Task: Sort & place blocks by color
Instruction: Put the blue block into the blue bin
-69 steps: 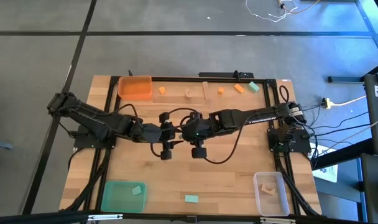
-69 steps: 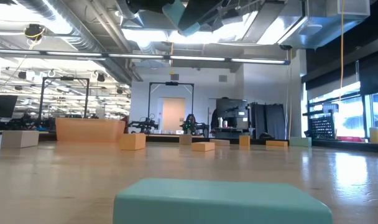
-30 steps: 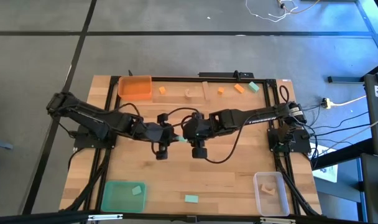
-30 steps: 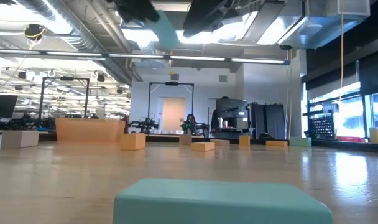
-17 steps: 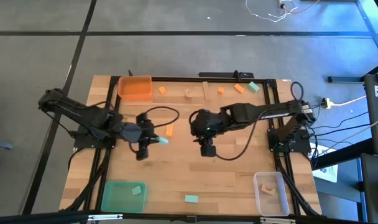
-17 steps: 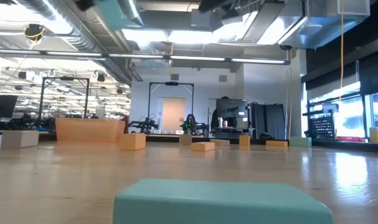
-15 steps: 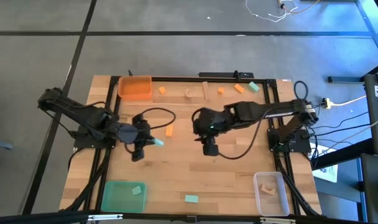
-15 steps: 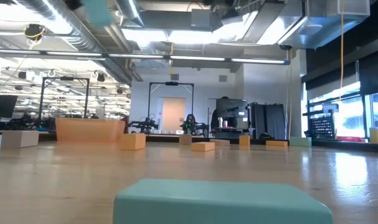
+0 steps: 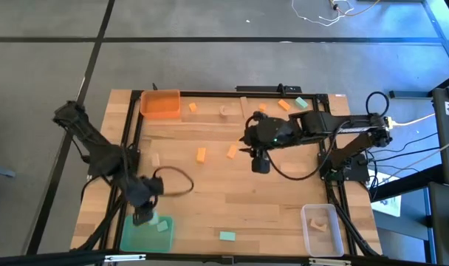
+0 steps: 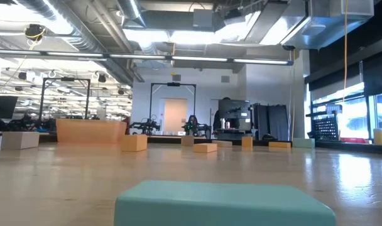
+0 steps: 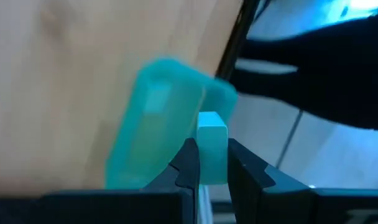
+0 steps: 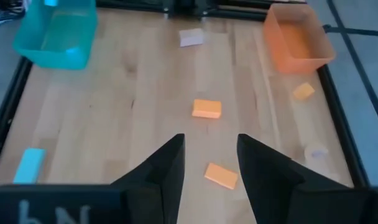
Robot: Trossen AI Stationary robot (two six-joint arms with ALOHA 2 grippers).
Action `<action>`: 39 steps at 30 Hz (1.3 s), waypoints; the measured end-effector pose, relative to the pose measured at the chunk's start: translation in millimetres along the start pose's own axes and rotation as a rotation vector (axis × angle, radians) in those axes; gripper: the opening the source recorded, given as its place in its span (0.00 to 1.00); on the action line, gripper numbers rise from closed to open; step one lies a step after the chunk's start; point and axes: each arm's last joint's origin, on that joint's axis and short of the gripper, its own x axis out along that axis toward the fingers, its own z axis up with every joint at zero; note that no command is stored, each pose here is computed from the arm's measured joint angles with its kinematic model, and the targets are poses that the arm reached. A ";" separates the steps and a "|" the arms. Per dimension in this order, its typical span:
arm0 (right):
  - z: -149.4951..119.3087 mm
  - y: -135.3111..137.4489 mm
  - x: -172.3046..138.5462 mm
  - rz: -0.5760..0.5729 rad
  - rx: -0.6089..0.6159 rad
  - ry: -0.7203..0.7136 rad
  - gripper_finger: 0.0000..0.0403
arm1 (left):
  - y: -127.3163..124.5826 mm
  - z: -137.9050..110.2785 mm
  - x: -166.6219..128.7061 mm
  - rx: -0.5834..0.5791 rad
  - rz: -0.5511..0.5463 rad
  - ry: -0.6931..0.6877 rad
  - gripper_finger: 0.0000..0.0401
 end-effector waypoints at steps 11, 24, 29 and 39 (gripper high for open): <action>0.5 -10.2 3.5 -0.026 0.009 0.004 0.36 | -18.9 -33.9 84.4 -0.154 0.153 0.149 0.11; 1.3 -10.1 3.7 -0.026 -0.024 -0.003 0.36 | -6.4 -31.2 136.8 -0.175 0.334 0.163 0.12; 1.5 -10.1 4.0 -0.026 -0.023 -0.005 0.36 | -6.1 -28.5 136.4 -0.182 0.333 0.158 0.22; 0.0 -10.0 4.0 -0.024 -0.024 0.010 0.37 | -5.7 -28.2 136.3 -0.176 0.336 0.156 0.27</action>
